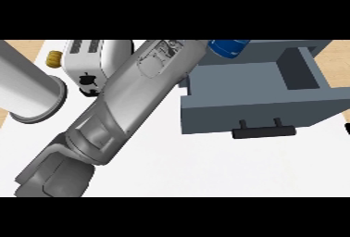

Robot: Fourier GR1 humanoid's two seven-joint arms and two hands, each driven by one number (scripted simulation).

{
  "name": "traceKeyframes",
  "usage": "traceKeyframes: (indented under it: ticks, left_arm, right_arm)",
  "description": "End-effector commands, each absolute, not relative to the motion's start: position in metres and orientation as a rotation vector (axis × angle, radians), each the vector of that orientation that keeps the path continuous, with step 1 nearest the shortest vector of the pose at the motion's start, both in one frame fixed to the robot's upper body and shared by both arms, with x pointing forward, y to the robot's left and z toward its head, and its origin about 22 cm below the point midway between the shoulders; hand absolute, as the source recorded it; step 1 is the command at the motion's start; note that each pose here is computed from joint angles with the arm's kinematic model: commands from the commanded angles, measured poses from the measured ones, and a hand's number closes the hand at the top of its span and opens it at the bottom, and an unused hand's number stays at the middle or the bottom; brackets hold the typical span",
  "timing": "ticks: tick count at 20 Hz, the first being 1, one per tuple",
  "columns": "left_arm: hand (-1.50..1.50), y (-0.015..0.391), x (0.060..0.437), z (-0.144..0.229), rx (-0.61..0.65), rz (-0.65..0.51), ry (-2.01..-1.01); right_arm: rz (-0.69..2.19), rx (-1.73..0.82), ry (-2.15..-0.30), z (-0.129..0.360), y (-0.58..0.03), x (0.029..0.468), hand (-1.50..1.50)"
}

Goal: Pick up the can, place it into the drawer and close the drawer

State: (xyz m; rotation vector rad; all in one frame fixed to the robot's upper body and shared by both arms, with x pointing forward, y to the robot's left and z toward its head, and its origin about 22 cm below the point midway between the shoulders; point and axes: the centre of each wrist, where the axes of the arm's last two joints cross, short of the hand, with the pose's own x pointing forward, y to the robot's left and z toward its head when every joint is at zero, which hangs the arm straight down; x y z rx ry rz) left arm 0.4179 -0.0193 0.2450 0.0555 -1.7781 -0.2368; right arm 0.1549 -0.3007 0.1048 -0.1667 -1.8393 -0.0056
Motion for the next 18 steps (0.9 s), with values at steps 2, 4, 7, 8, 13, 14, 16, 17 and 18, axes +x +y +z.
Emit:
traceKeyframes:
  ticks: [2,4,7,8,13,14,16,17,18]
  left_arm:
    - [1.5,-0.015,0.426,0.232,0.042,-0.257,-1.751]
    - [1.5,-0.017,0.423,0.22,0.073,-0.257,-1.729]
    - [1.5,-0.013,0.43,0.216,0.115,-0.25,-1.738]
    - [1.5,-0.022,0.426,0.23,0.126,-0.262,-1.76]
    - [1.5,-0.017,0.429,0.212,0.188,-0.252,-1.769]
    - [1.5,-0.011,0.429,0.194,0.214,-0.242,-1.773]
    - [1.5,-0.01,0.434,0.2,0.201,-0.267,-1.77]
    - [1.5,-0.011,0.43,0.191,0.24,-0.273,-1.78]
    - [1.5,-0.011,0.431,0.192,0.236,-0.268,-1.769]
  right_arm:
    - [-0.03,-0.166,-1.849,0.098,-0.291,0.171,-1.5]
    - [-0.014,-0.185,-1.849,0.098,-0.307,0.155,-1.5]
    - [0.002,-0.159,-1.852,0.096,-0.294,0.168,-1.5]
    - [-0.008,-0.158,-1.848,0.094,-0.302,0.173,-1.5]
    - [0.019,-0.142,-1.859,0.102,-0.284,0.164,-1.5]
    - [0.006,-0.148,-1.863,0.111,-0.292,0.165,-1.5]
    - [0.012,-0.143,-1.84,0.104,-0.296,0.164,-1.5]
    - [0.013,-0.144,-1.857,0.102,-0.296,0.173,-1.5]
    - [0.001,-0.123,-1.861,0.104,-0.29,0.181,-1.5]
